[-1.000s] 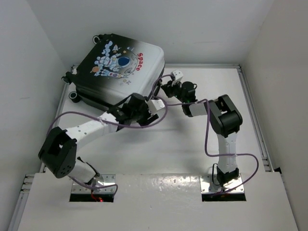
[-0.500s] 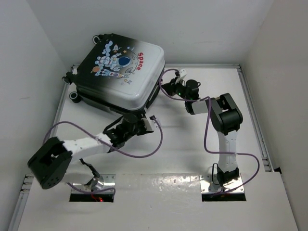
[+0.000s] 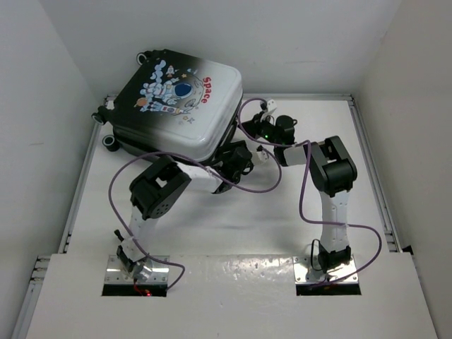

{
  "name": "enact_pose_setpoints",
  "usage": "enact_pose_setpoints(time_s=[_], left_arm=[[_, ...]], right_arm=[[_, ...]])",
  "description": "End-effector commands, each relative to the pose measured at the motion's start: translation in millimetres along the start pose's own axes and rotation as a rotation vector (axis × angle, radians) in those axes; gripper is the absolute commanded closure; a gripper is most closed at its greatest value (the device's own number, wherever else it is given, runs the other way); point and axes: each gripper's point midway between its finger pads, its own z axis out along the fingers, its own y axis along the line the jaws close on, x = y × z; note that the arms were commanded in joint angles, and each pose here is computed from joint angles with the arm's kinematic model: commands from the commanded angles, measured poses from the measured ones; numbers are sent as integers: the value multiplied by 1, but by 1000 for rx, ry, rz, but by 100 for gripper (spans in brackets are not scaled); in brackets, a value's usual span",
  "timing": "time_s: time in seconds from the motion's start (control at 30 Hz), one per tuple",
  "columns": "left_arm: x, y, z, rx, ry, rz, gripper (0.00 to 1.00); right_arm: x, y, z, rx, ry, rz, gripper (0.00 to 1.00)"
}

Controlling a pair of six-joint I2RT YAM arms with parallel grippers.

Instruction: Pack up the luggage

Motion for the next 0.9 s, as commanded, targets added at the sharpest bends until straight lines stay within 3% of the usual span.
enact_pose_setpoints(time_s=[0.0,0.27,0.63,0.67,0.8,0.87], left_arm=[[17,12,10,-87,141,-36,36],[64,6,30,-62,353,15,36],[114,-4,47,9,555,-93,35],[116,-3,46,24,567,-107,37],[129,-7,46,113,604,-180,66],[136,-14,41,159,628,-197,74]], right_arm=[[-47,-47,-10,112,-133,-33,100],[-49,-52,-8,112,-141,-38,100],[-51,-55,-6,116,-145,-44,100],[-50,-54,-6,114,-143,-48,100],[-51,-56,-7,119,-142,-55,100],[-50,-57,-7,122,-138,-63,100]])
